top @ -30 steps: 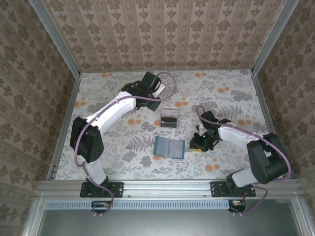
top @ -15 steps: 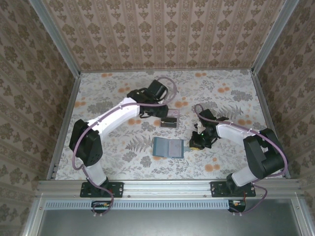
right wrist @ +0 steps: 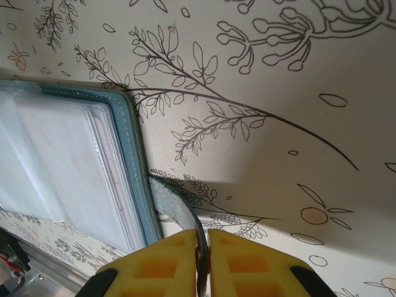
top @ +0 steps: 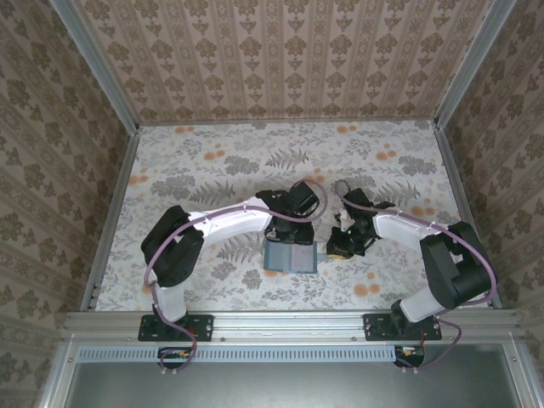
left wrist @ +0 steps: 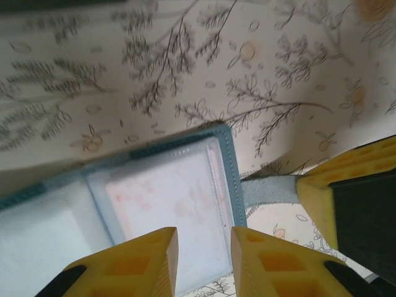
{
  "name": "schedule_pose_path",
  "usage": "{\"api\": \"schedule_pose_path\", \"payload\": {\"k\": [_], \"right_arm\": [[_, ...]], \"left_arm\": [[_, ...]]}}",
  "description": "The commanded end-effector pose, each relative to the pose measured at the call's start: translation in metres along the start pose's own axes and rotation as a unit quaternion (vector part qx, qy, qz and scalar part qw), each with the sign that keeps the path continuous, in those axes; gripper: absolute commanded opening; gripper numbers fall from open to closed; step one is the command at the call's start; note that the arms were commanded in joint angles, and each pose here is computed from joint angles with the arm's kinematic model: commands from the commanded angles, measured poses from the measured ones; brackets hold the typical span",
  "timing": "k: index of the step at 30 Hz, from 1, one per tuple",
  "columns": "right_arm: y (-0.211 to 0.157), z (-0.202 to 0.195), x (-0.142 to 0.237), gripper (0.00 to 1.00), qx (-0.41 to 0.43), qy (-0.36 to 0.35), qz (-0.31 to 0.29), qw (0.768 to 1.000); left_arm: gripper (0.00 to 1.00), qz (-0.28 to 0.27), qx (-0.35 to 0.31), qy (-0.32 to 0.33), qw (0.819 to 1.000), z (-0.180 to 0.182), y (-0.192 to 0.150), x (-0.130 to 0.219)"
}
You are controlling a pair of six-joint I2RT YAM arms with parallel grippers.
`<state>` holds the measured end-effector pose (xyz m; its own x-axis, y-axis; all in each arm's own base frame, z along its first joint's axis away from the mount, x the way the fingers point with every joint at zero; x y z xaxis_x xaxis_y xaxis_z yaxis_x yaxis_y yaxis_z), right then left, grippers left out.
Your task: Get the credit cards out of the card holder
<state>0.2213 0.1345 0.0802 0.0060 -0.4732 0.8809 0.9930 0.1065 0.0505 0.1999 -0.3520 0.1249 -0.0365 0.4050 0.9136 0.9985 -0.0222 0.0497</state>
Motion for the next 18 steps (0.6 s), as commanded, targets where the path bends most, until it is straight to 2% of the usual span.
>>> {"api": "schedule_pose_path", "payload": {"k": [1, 13, 18], "right_arm": [[-0.001, 0.004, -0.001, 0.13, 0.01, 0.011, 0.012, 1.0], [-0.004, 0.003, -0.001, 0.14, 0.01, 0.009, 0.015, 1.0], [-0.004, 0.002, -0.001, 0.15, 0.01, 0.008, 0.015, 1.0]], "left_arm": [[0.29, 0.014, 0.04, -0.052, 0.998, -0.011, -0.004, -0.009], [0.31, 0.061, 0.063, -0.082, 0.993, -0.01, -0.014, -0.038], [0.31, 0.072, 0.07, -0.063, 0.993, -0.004, -0.017, -0.046]]}}
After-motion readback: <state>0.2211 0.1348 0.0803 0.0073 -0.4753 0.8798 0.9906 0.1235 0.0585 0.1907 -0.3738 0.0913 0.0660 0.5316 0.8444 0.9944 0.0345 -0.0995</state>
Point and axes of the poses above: each hand's point on the last joint's axis, 136 mm out from that joint toward the fingers, its own x axis back along the fingers, its own z axis along the line the jaws close on, y = z × x, the point moved 6 cm from there along x, back along the fingers, and after that the axes turned 14 degrees about x, right-handed, at the moved point
